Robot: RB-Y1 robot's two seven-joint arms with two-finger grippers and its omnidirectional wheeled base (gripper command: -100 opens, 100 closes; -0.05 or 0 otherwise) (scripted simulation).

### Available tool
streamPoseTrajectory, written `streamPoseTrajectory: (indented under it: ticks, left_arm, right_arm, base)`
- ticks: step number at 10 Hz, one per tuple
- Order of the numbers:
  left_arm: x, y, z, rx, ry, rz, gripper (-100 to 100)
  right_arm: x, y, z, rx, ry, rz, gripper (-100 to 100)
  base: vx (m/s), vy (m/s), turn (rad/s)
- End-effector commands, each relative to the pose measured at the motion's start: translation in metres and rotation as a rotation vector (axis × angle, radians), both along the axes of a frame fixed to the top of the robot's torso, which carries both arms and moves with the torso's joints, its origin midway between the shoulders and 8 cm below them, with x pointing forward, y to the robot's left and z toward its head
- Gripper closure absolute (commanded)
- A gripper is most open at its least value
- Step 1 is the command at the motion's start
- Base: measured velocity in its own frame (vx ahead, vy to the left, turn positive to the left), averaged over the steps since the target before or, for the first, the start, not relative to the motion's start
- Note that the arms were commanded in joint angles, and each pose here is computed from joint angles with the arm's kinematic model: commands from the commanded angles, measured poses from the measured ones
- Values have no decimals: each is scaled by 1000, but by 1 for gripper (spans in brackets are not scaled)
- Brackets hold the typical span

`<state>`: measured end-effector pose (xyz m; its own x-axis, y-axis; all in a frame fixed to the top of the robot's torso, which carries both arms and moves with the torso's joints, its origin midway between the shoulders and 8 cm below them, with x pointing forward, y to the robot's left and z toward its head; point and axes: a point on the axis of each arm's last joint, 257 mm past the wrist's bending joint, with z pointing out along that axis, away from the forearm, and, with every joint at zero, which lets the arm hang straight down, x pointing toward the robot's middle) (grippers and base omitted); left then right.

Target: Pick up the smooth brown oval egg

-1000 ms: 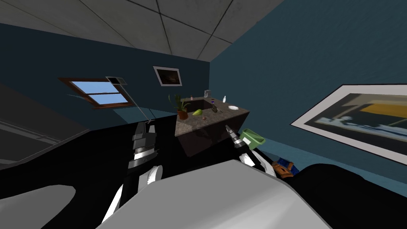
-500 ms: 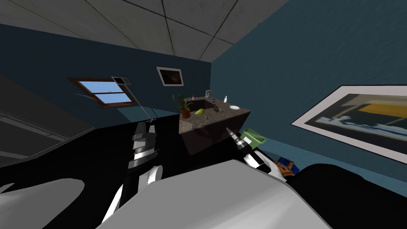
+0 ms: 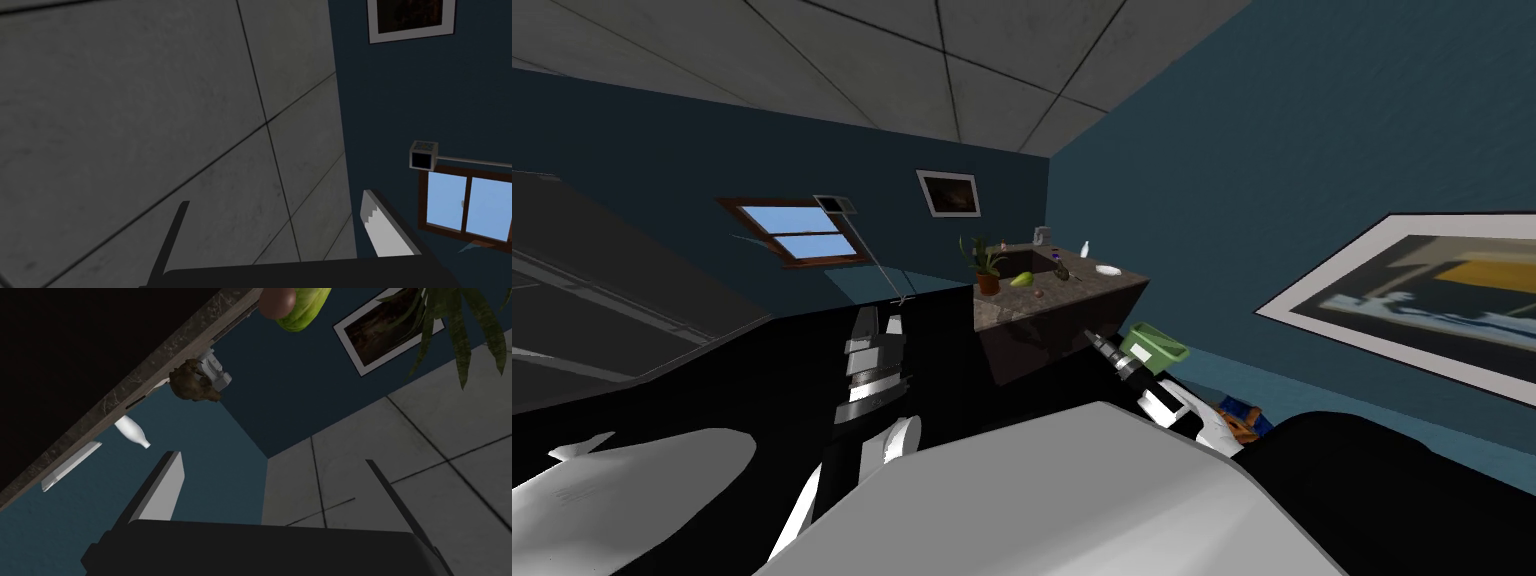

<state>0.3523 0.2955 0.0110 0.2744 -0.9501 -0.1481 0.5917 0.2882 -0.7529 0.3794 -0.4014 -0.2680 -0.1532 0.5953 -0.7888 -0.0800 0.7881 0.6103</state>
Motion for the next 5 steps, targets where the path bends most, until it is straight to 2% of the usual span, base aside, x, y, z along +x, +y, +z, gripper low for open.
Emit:
streamPoseTrajectory:
  ticks: [1, 2, 3, 4, 5]
  left_arm:
    - [0, 0, 0, 0, 0, 0, 0]
    - [0, 0, 0, 0, 0, 0, 0]
    - [0, 0, 0, 0, 0, 0, 0]
    - [0, 0, 0, 0, 0, 0, 0]
    - [0, 0, 0, 0, 0, 0, 0]
  right_arm:
    - [-10, -21, -20, -97, 61, 0, -100]
    - [-12, -27, -23, -111, 73, -2, -100]
    - [-18, -42, -38, -192, 118, 4, -100]
    - [-20, -49, -40, -207, 131, 1, -100]
    - [-28, -67, -54, -293, 180, 9, -100]
  base:
    - [-33, 114, 99]
    - [-26, 97, 44]
    - [-31, 116, 121]
    - [-25, 95, 49]
    - [-7, 110, 117]
